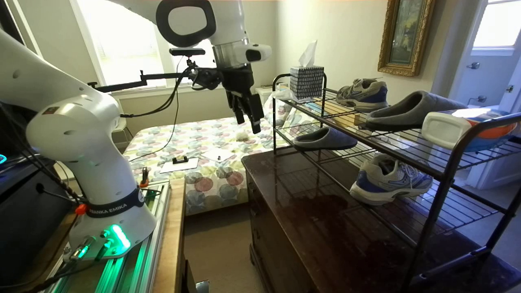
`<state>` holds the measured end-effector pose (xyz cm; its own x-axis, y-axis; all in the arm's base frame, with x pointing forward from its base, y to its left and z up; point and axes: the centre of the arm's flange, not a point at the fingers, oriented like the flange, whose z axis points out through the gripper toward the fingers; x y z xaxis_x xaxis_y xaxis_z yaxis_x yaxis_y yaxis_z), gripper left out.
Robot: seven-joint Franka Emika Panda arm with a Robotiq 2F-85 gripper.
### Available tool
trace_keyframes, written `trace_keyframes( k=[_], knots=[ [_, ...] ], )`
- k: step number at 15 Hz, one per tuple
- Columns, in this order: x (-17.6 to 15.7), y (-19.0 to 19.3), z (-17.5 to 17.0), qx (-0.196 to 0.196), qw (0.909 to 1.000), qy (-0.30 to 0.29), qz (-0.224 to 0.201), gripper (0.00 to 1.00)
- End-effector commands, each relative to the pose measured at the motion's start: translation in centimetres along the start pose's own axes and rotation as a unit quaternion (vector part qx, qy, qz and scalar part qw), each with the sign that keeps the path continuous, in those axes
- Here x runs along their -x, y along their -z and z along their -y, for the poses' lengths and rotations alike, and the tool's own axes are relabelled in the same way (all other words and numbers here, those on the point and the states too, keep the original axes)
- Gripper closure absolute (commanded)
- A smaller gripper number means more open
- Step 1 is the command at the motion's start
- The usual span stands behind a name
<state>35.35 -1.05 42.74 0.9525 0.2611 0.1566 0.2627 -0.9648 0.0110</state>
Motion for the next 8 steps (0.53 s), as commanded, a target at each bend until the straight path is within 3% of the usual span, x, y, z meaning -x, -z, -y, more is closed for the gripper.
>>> trace_keyframes(
  k=[1, 4, 8],
  knots=[
    [-1.5, 1.2, -0.2, 0.018, 0.9991, 0.024, -0.031, 0.00],
    [-4.0, 4.1, -0.4, 0.058, 0.9935, 0.071, -0.068, 0.00],
    [-7.7, 8.6, -1.0, 0.106, 0.9789, 0.138, -0.106, 0.00]
  ],
)
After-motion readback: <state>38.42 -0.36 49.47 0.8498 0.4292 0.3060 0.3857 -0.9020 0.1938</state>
